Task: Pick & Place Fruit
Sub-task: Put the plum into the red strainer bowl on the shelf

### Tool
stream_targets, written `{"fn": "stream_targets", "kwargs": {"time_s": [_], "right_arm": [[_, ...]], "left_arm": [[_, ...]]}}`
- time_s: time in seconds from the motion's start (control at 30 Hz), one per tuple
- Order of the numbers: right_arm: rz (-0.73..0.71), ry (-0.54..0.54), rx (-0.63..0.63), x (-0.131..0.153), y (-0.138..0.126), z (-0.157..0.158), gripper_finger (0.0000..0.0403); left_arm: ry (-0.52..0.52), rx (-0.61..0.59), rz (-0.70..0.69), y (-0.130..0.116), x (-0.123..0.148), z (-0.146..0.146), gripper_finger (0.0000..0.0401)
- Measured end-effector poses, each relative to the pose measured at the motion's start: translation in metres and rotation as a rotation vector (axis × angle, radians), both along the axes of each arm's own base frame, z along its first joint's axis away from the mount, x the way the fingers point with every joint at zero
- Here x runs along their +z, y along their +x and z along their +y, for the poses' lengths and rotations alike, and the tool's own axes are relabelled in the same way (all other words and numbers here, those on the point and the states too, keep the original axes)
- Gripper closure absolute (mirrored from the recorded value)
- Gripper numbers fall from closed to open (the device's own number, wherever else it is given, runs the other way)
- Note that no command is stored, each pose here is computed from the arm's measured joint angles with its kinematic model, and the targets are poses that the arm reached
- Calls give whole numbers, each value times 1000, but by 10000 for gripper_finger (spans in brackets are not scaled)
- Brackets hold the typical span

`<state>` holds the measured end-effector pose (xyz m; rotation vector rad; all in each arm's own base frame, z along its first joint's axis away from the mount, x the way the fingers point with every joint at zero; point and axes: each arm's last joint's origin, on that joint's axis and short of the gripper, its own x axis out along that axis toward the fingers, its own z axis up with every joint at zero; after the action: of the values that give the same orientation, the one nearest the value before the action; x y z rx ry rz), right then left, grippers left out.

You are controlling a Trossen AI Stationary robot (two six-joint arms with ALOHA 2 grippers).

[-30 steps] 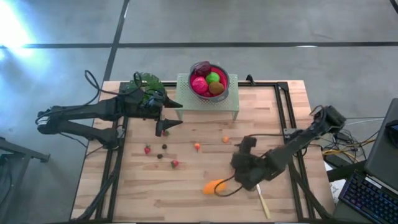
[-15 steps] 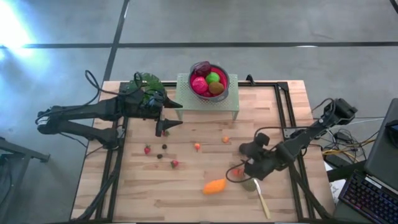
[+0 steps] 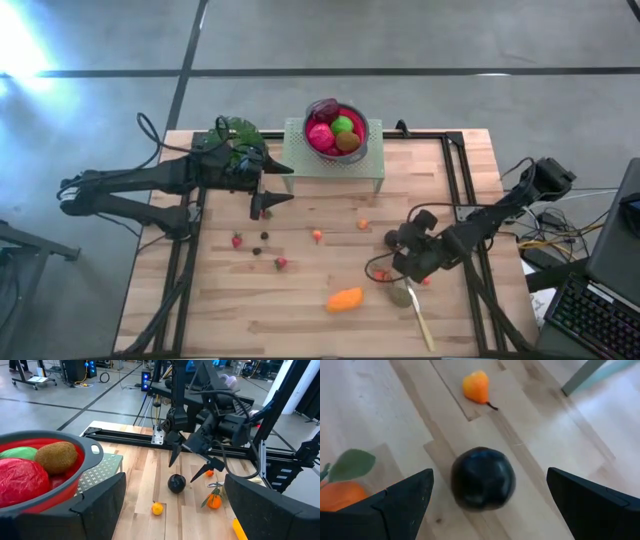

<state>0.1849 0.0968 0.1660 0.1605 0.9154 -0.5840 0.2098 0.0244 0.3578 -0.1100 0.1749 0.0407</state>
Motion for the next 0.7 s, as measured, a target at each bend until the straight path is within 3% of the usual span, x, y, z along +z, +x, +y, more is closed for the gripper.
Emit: {"fn": "stream_targets", "kwargs": {"time_s": [0.43, 0.7], "right_arm": [[-45, 53, -17, -33, -3, -19, 19], [-61, 62, -8, -38, -4, -20, 30]], "left_arm": [[0, 0, 1, 0, 0, 0, 57], [0, 0, 1, 0, 0, 0, 57]]}}
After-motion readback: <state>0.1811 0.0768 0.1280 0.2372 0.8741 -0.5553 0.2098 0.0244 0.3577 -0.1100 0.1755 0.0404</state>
